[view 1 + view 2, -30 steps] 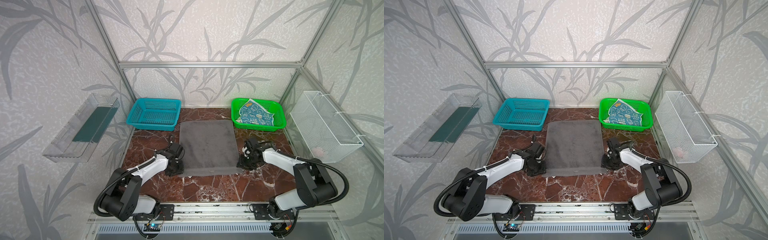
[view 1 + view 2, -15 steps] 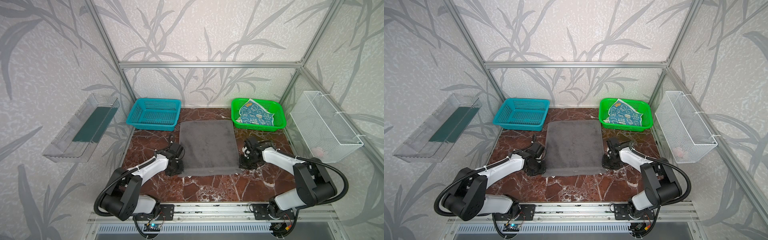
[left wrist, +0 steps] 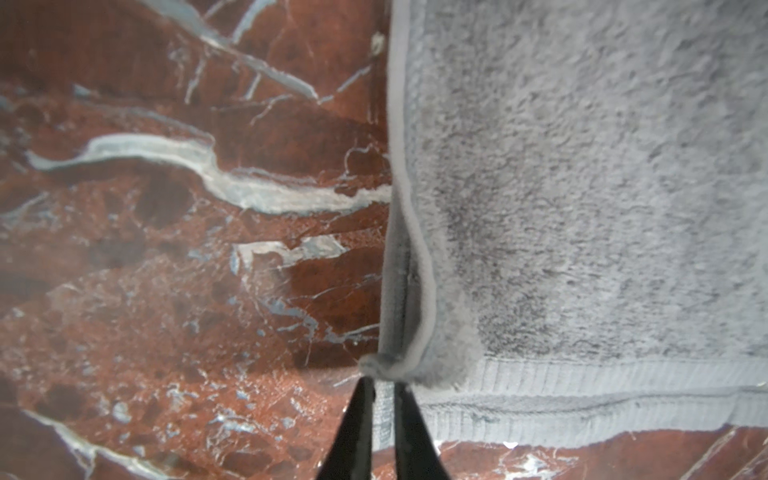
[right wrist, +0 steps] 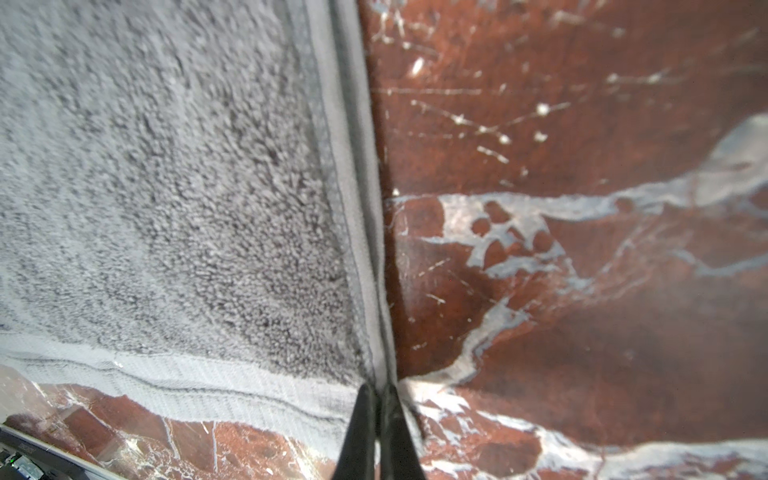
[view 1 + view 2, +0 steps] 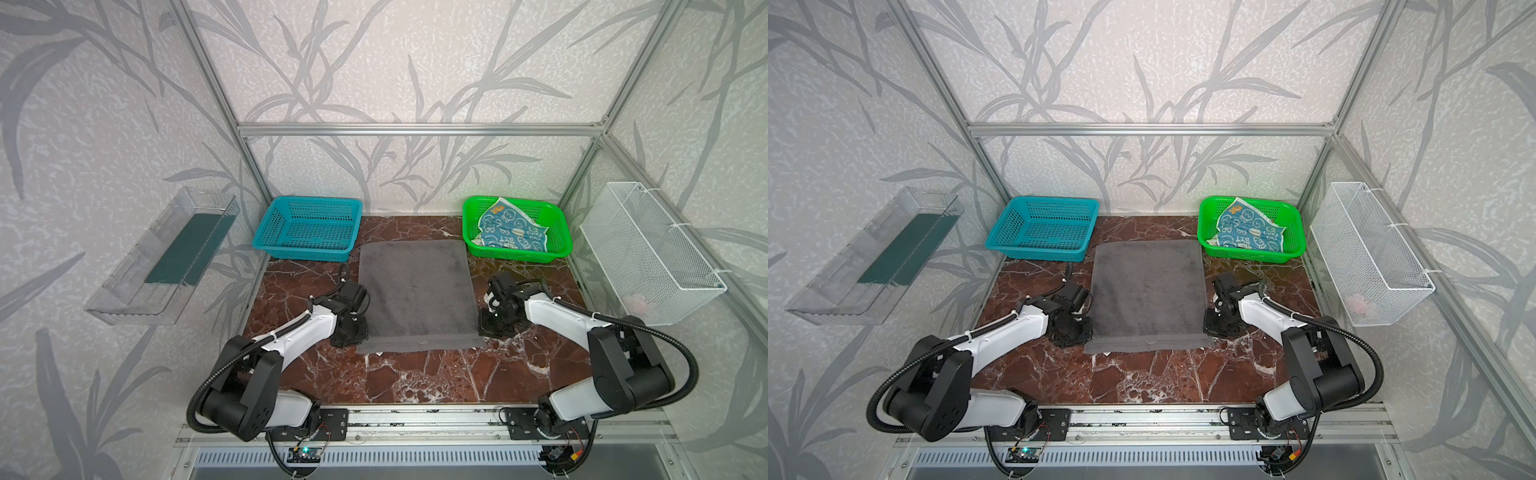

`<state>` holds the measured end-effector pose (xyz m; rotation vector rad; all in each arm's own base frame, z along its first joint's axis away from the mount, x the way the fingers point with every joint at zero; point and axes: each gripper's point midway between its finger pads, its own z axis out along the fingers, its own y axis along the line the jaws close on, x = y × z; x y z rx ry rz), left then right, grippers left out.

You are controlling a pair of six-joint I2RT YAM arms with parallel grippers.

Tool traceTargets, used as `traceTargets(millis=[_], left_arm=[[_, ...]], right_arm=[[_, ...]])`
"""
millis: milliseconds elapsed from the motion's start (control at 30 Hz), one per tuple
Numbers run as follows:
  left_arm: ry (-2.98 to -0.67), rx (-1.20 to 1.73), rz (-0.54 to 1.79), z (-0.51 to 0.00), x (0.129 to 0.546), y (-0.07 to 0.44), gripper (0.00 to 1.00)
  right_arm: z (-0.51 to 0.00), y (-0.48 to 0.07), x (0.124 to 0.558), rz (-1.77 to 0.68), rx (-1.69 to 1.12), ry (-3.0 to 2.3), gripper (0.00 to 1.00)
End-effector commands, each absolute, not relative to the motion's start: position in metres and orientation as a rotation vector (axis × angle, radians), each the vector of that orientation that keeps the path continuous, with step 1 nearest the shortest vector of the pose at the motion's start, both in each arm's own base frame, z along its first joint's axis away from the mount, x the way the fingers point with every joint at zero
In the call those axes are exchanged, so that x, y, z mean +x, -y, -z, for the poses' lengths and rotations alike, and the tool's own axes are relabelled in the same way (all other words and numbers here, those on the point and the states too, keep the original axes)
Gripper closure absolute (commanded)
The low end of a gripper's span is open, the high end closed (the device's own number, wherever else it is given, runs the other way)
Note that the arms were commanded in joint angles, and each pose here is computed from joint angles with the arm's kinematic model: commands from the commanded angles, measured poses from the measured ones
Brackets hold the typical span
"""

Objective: Fold and stack the towels

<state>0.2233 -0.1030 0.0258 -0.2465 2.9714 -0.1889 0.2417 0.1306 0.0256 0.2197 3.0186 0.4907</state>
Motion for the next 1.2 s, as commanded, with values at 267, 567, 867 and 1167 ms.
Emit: traceTargets(millis=[267, 567, 867, 1167], left_arm=[[-2.933, -0.229, 0.174, -0.043, 0.237, 0.104, 1.00], [-2.838, -0.113, 0.245, -0.091, 0.259, 0.116, 1.00], [-2.877, -0.168, 0.278, -0.068, 0.246, 0.116, 1.00], [-2.958, -0.246, 0.257, -0.043, 0.224, 0.109, 0.80]], right_arm=[[-0.059, -0.139, 0.260, -0.559, 0.137, -2.921, 1.00], [-0.073, -0.139, 0.272, -0.514, 0.045, -2.931, 1.00], [-0.062, -0.131, 0.257, -0.462, 0.047, -2.987, 1.00], [-0.059, -0.142, 0.263, -0.553, 0.082, -2.973, 1.00]])
